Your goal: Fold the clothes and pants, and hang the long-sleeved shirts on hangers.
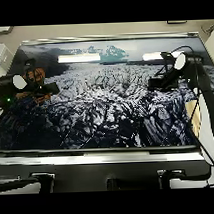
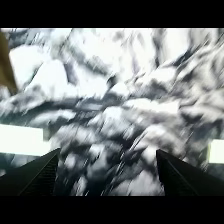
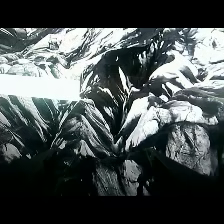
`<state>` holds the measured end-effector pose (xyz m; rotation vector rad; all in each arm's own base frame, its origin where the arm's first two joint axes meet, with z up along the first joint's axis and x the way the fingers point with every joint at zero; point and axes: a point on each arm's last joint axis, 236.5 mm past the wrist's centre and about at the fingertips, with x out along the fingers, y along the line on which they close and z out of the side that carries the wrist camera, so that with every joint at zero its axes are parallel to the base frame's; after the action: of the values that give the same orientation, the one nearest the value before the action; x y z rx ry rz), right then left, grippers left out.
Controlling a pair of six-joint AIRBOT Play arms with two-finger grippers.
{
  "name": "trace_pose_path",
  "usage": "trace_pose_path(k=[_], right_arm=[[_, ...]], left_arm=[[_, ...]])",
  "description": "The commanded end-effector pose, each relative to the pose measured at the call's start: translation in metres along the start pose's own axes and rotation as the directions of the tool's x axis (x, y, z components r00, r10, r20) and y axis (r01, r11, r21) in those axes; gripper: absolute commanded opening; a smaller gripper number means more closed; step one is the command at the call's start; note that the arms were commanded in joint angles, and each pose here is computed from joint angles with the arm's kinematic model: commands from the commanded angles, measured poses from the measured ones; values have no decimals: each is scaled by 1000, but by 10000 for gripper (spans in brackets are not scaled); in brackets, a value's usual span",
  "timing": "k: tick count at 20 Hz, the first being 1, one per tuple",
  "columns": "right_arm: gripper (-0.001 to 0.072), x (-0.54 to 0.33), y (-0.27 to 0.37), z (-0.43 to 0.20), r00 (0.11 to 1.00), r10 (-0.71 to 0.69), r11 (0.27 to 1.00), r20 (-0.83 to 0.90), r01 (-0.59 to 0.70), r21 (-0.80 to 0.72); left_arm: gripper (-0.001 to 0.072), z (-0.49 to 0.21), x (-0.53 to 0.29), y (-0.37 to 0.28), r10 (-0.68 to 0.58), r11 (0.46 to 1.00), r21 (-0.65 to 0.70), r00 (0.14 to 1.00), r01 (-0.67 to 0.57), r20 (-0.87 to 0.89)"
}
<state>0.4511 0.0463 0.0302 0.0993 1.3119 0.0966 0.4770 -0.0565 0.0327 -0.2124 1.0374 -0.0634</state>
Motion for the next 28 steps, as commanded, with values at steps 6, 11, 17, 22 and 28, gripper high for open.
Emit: trace_pose_path(k=[6,11,17,22,28], right_arm=[[666,0,1,12,999,2,1000,49,-2,0],[666,0,6,12,999,22,1000,50,-23,4],[666,0,7,11,999,27,1000,47,-27,9],[666,0,7,2,1000,29,999,8,-29,24],[666,-2,3,-9,999,10,1000,-36,-10,-3]], left_arm=[[709,186,-11,146,145,901,-430,897,54,417],[710,100,41,254,51,525,-850,995,51,91],[710,95,94,248,-21,469,-876,993,111,114],[608,90,134,212,-197,463,-858,970,223,145],[21,147,77,188,-178,655,-676,938,338,296]])
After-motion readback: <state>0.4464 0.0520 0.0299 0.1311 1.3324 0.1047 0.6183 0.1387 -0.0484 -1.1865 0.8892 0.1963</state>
